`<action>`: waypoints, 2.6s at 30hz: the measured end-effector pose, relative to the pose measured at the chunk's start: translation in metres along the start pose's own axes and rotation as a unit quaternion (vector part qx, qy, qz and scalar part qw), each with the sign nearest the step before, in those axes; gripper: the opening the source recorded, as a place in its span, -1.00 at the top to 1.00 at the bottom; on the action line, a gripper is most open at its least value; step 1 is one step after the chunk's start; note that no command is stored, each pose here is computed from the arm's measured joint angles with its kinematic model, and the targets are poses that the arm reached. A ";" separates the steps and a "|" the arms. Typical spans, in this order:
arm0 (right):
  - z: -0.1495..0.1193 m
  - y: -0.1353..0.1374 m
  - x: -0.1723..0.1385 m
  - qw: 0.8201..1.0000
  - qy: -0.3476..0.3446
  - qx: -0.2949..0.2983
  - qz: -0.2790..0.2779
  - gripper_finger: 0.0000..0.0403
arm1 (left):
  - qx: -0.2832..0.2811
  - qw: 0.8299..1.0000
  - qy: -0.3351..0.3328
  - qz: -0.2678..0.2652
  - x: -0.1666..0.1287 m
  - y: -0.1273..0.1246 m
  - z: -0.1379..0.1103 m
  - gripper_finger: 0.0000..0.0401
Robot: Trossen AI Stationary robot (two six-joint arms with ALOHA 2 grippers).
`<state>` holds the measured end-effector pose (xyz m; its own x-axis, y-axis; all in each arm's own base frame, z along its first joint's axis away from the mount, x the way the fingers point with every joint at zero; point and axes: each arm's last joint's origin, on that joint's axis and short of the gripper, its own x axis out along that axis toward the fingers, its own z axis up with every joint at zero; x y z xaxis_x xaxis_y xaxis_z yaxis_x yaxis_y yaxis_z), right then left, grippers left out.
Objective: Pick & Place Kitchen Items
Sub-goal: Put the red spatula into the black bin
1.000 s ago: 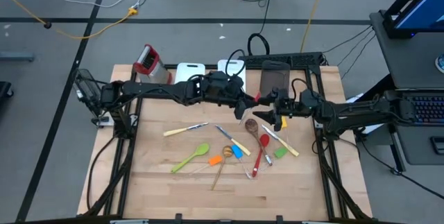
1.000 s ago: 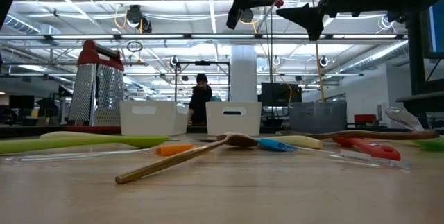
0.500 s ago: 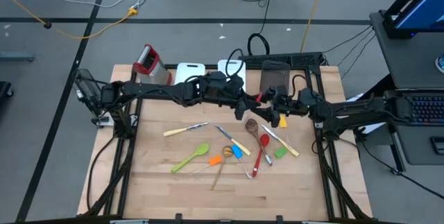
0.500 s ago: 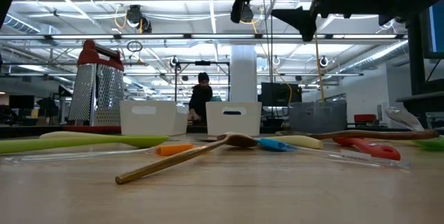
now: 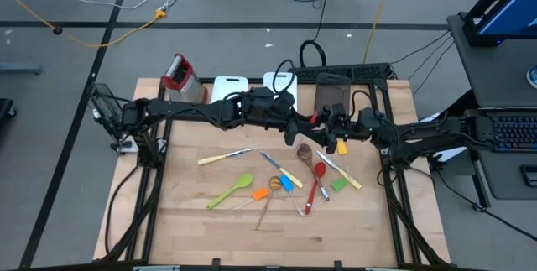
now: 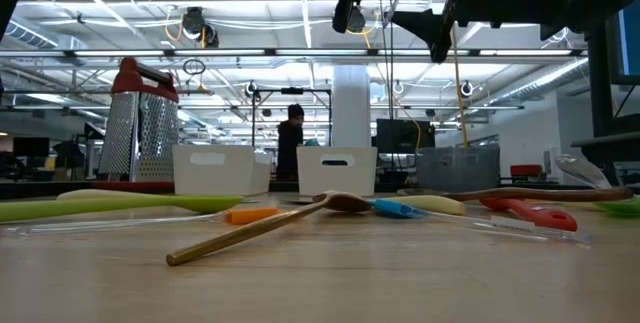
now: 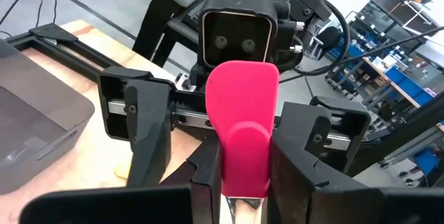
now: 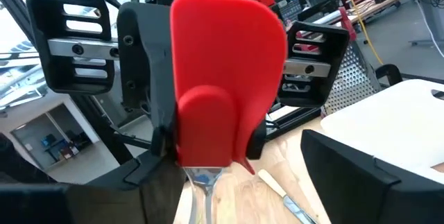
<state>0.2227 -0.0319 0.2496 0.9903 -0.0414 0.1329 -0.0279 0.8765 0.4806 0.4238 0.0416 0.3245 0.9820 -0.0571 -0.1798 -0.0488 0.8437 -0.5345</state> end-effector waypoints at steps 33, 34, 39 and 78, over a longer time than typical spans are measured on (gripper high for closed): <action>-0.002 0.006 0.000 1.000 0.006 0.009 0.023 0.62 | 0.000 1.000 0.004 0.003 0.001 -0.001 -0.002 0.56; -0.002 0.006 0.000 1.000 0.006 0.009 0.023 0.62 | 0.002 1.000 0.004 0.003 0.001 -0.001 -0.002 0.54; -0.002 0.006 0.000 1.000 0.006 0.008 0.023 0.62 | 0.001 1.000 0.004 0.003 0.001 -0.001 -0.002 0.31; -0.004 -0.020 -0.006 0.992 0.040 0.080 -0.090 0.61 | 0.027 0.998 -0.031 0.045 -0.044 0.037 0.050 -0.30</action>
<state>0.2175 -0.0476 0.2358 0.9887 -0.1463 -0.0333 0.1350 0.7705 0.6229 0.3882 0.1024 0.3538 0.9836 0.0509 -0.1733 -0.1285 0.8715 -0.4733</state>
